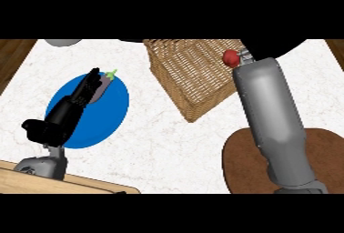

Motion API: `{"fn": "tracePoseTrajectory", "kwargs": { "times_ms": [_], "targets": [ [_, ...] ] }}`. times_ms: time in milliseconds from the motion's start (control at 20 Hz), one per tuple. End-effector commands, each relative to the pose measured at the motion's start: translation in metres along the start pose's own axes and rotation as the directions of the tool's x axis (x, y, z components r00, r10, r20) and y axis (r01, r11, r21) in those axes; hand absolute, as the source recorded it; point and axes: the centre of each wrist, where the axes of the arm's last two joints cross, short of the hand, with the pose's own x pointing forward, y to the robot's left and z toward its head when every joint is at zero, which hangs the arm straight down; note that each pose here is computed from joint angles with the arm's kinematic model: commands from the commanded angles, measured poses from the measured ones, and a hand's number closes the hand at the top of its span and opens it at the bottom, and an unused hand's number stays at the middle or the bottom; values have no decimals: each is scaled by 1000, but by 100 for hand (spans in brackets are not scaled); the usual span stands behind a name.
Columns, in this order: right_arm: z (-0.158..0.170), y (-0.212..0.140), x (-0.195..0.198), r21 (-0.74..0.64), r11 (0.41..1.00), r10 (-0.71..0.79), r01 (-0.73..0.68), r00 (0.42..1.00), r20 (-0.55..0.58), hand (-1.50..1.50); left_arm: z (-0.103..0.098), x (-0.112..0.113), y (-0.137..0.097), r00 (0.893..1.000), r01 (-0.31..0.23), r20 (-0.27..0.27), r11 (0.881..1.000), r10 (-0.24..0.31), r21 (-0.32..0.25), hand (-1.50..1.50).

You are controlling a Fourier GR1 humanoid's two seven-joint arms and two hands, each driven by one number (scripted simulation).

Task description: Pick the bell pepper from the cutting board and place it in the basket

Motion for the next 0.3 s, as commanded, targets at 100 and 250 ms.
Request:
{"fn": "tracePoseTrajectory", "kwargs": {
  "times_ms": [100,250],
  "targets": [
    [-23,-26,7,-132,966,-250,222,932,-263,-150,8,-4,5,1000,15,3,1000,-15,22,0],
    [-21,-39,10,-107,962,-271,250,907,-322,-150,8,1,-4,1000,6,3,1000,-6,0,0]
  ]
}}
